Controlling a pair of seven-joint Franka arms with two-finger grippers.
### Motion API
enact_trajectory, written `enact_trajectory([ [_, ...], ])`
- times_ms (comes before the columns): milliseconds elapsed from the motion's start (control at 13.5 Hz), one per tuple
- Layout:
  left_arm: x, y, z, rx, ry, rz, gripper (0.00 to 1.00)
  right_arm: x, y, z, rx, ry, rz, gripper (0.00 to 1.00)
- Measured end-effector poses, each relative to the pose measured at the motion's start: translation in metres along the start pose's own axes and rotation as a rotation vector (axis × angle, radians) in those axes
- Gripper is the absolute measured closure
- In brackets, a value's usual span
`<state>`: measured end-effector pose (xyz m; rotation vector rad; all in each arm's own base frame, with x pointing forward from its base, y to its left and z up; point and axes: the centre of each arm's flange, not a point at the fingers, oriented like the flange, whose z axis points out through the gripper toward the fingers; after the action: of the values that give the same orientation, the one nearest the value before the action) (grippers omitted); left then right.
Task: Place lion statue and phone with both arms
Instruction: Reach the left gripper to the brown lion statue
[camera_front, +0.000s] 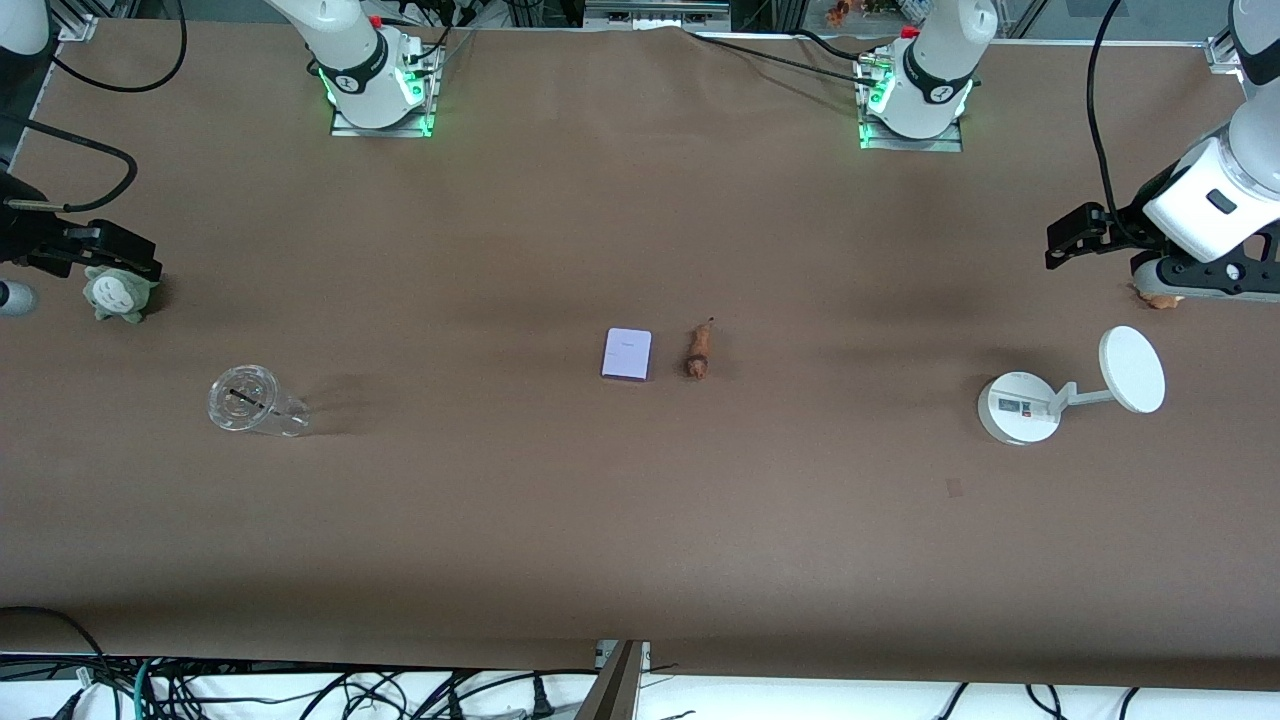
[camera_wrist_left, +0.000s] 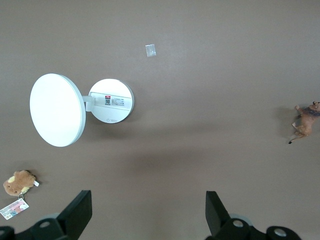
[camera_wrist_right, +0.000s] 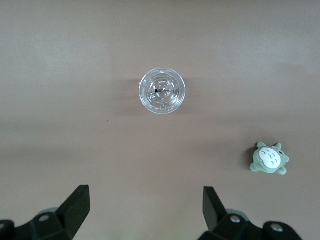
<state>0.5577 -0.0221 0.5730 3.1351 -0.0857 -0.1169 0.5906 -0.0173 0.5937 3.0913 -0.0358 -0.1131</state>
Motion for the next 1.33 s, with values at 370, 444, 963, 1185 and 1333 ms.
enact_trajectory([
  [370,0.002,0.000,0.001,0.000,-0.002,0.000,0.00,0.000,0.000,0.000,0.000,0.000,0.000,0.00],
  [444,0.002,0.000,0.001,0.000,-0.002,0.000,0.00,0.000,0.000,0.000,0.000,0.000,0.000,0.00],
  [963,-0.001,0.011,0.005,-0.009,-0.031,0.018,0.00,0.000,0.000,0.000,0.000,0.000,0.000,0.00],
  [1185,0.005,0.031,0.017,-0.064,-0.058,0.038,0.00,0.000,0.000,0.000,0.000,0.000,0.000,0.00],
  [1333,0.012,0.060,0.032,-0.081,-0.076,0.045,0.00,0.000,0.000,0.000,0.000,0.000,0.000,0.00],
])
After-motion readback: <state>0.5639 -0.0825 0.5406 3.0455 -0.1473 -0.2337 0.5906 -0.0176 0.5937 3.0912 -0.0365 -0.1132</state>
